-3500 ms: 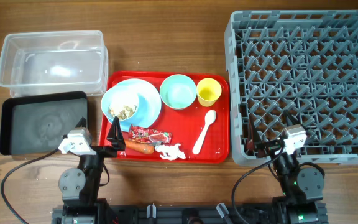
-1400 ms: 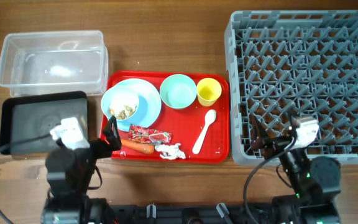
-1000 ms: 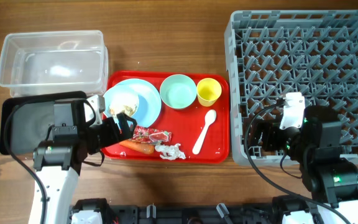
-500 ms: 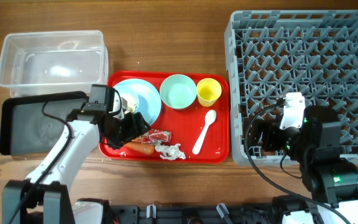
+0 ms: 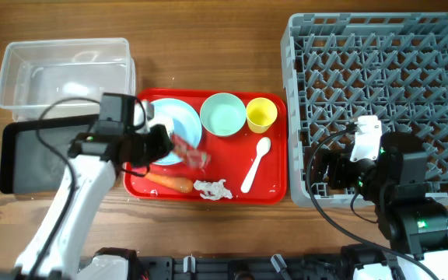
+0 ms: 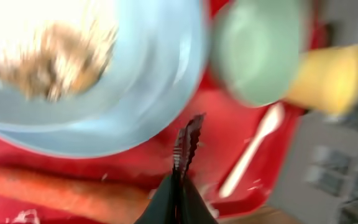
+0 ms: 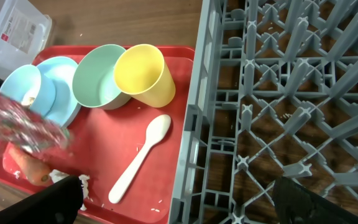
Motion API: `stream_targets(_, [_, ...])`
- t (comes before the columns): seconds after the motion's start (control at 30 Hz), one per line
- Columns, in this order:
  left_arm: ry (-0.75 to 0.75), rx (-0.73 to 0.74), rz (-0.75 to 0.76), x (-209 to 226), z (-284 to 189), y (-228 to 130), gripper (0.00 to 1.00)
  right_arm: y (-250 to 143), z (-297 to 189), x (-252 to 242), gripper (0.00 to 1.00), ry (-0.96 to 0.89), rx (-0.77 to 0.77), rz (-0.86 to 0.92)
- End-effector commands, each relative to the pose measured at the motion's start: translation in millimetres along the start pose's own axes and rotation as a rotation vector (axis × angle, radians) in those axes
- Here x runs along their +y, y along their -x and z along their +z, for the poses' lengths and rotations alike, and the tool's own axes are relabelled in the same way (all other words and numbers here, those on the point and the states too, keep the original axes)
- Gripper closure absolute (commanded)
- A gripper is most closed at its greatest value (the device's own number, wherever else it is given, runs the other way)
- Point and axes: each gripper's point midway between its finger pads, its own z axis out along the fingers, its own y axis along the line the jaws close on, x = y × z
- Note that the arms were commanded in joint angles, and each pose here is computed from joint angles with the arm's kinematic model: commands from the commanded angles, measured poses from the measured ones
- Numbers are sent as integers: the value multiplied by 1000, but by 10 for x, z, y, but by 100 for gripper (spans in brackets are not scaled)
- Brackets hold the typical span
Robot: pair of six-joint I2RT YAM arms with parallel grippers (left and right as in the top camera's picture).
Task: Sort waste into correct bins and load items into the dishwasher rack
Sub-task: 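Grasp the red snack wrapper with the left gripper and drop it in the clear bin, then grasp the white plastic bag with the left gripper and drop it in the clear bin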
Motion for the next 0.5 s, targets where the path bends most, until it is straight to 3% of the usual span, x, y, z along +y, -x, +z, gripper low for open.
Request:
stream_targets(0.0, [29, -295, 39, -77, -607, 579, 96, 59, -39, 22, 0, 2, -16, -2])
stream_targets(0.1, [66, -551, -3, 105, -1073, 1082, 96, 60, -39, 23, 0, 2, -16, -2])
stream_targets(0.2, [223, -823, -82, 538, -1486, 1639, 96, 54, -39, 22, 0, 2, -14, -1])
stream_targets(0.3, [294, -875, -119, 776, -1417, 1896, 96, 54, -39, 22, 0, 2, -14, 1])
stream_targets(0.33, [303, -872, -124, 827, -1347, 1953, 88, 50, -39, 22, 0, 2, -12, 1])
stream_targets(0.4, [313, -868, -129, 907, -1203, 2062, 44, 39, -38, 20, 0, 1, -8, 2])
stream_targets(0.43, [313, -865, -129, 909, -1191, 2064, 38, 29, -38, 18, 0, 0, -4, 2])
stream_targets(0.47, [273, -850, -112, 820, -1183, 2036, 38, 24, -38, 17, 0, 0, -2, 1])
